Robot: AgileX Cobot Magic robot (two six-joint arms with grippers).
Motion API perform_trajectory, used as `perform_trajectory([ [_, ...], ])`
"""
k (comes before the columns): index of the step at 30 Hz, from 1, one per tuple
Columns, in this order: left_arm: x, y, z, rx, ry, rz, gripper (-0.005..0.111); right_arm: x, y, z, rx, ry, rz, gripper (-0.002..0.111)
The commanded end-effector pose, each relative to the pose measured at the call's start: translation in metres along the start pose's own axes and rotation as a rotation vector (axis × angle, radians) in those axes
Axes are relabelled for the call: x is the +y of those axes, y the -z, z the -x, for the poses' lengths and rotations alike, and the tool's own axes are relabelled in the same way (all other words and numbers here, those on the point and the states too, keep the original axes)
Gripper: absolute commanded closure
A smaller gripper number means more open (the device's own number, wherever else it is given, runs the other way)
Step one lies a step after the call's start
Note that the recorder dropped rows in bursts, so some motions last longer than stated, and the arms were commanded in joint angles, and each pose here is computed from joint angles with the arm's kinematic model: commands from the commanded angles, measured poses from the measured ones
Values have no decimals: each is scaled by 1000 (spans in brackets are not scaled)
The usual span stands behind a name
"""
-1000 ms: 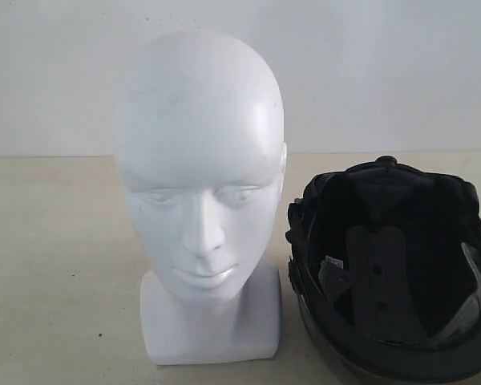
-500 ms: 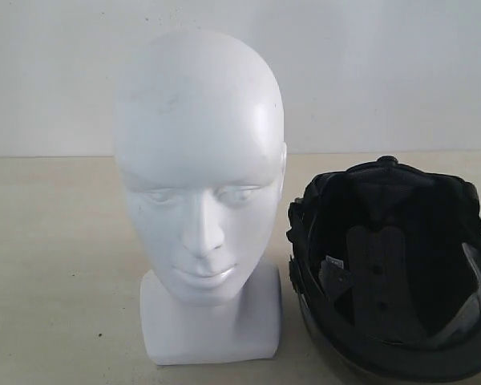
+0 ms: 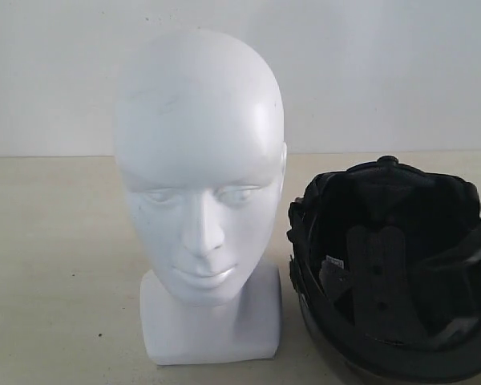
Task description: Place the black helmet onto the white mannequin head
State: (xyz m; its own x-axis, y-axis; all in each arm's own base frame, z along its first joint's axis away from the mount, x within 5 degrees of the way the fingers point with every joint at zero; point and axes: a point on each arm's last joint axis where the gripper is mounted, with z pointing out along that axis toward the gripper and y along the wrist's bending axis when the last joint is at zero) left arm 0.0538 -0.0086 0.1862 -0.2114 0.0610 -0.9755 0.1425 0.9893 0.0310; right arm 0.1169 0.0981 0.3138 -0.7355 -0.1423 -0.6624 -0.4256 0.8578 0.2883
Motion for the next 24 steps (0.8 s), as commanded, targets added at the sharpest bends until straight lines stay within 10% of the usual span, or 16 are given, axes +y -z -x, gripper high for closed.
perform_trajectory([
  [1,0,0,0,-5,4,0,102,14,-14,4,29,62,83,108],
  [9,0,0,0,-5,4,0,102,16,-52,26,-90,148,76,104],
  [16,0,0,0,-5,4,0,102,14,-92,27,-27,142,41,40],
  [24,0,0,0,-5,4,0,102,9,-124,23,35,161,4,41],
])
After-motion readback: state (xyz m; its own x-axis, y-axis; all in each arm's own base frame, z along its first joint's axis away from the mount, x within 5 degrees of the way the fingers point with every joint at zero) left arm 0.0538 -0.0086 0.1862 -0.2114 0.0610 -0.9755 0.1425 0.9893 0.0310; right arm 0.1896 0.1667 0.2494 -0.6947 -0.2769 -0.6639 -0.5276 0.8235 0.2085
